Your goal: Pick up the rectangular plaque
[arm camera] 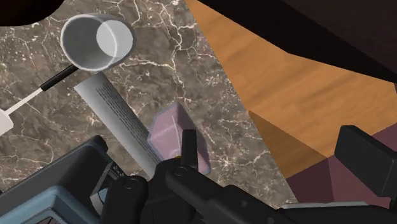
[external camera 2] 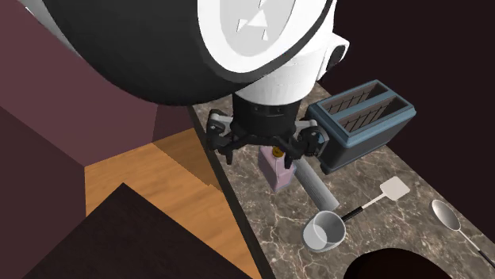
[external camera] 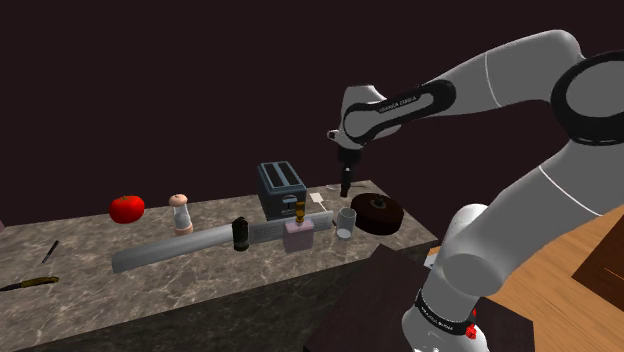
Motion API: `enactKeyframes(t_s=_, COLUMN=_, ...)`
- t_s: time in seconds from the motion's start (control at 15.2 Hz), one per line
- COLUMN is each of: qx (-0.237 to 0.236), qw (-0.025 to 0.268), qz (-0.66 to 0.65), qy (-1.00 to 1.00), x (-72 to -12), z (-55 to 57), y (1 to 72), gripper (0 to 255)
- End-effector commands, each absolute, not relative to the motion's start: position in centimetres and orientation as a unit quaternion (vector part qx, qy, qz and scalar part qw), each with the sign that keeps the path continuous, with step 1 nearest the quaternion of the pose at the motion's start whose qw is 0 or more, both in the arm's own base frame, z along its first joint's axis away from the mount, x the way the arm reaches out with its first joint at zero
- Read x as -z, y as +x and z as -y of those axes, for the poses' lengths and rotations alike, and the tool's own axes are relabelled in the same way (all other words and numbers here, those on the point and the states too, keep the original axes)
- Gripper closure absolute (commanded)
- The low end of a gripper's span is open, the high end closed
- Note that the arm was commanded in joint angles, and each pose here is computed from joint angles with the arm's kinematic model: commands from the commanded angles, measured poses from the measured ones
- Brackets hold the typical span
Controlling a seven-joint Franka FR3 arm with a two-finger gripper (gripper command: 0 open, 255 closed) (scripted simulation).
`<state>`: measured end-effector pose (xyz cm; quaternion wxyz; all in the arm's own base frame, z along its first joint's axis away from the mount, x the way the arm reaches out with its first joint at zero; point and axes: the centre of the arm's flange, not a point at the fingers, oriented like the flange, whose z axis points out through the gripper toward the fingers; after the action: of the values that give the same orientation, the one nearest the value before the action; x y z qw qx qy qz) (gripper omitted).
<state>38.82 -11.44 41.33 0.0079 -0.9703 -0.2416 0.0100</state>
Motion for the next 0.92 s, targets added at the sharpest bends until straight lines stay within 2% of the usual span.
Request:
enactKeyframes(t_s=0.0, qx=-0.007, qw=0.005, qz=0.263, qy=-0.965, x=-39.2, z=12.4, y=40.1, gripper=0)
enactKeyframes(t_s=0.86, qx=0.007, qw=-0.003, qz=0.390, qy=-0.921, x=-26.3, z=17.4, y=49.7, gripper=0)
